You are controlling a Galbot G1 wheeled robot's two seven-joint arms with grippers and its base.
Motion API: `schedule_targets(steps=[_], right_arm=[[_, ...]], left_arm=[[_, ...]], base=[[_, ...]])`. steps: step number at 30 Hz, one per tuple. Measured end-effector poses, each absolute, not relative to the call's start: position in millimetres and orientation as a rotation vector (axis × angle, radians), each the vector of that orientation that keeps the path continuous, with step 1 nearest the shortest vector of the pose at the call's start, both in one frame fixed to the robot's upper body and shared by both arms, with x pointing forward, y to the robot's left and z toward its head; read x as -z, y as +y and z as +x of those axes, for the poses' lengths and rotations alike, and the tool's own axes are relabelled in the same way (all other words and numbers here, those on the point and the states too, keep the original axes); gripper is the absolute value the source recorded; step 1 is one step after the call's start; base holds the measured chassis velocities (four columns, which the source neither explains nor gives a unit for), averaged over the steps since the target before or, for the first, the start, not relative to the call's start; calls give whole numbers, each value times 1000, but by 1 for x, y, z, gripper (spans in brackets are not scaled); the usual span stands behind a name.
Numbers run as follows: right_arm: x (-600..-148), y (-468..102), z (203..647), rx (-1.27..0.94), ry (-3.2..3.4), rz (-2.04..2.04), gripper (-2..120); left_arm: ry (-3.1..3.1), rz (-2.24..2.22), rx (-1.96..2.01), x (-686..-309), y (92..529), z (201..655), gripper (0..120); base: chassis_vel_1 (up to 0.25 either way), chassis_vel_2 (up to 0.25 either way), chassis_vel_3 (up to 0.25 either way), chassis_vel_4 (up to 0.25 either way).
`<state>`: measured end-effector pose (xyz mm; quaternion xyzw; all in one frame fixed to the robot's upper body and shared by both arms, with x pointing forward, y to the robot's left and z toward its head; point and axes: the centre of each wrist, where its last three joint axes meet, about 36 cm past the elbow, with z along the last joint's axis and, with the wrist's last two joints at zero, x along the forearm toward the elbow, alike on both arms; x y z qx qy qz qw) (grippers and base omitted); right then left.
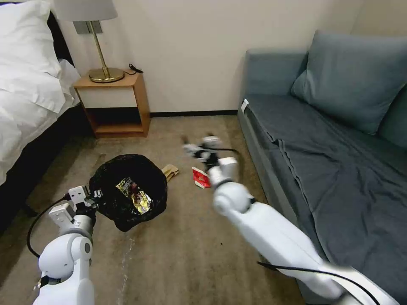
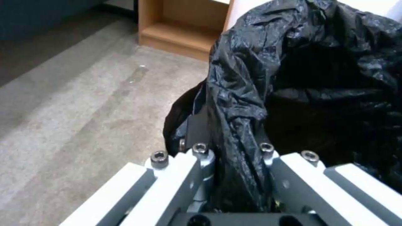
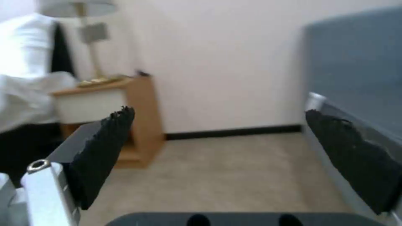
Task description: Pick up the trash bin, then pick up the garbage on the floor and place it into the trash bin.
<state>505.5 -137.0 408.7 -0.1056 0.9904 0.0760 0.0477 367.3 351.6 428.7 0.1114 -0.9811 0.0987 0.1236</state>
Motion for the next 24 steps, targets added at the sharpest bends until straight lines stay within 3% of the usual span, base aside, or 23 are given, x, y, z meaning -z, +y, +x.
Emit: schedule_targets(steps=[4, 9, 24], right_arm=[[-369, -175, 477, -211, 3006, -233, 100], [-345, -182, 464, -154, 2993, -236, 100], [-337, -180, 460, -149, 2996, -280, 100]], left_arm=[[-2864, 330, -291, -428, 360, 364, 4], [-2869, 329, -290, -429, 363, 365, 4], [-2873, 336, -281, -423, 367, 361, 4]], base=[[0, 0, 0, 0], [0, 0, 0, 0], [0, 0, 0, 0]])
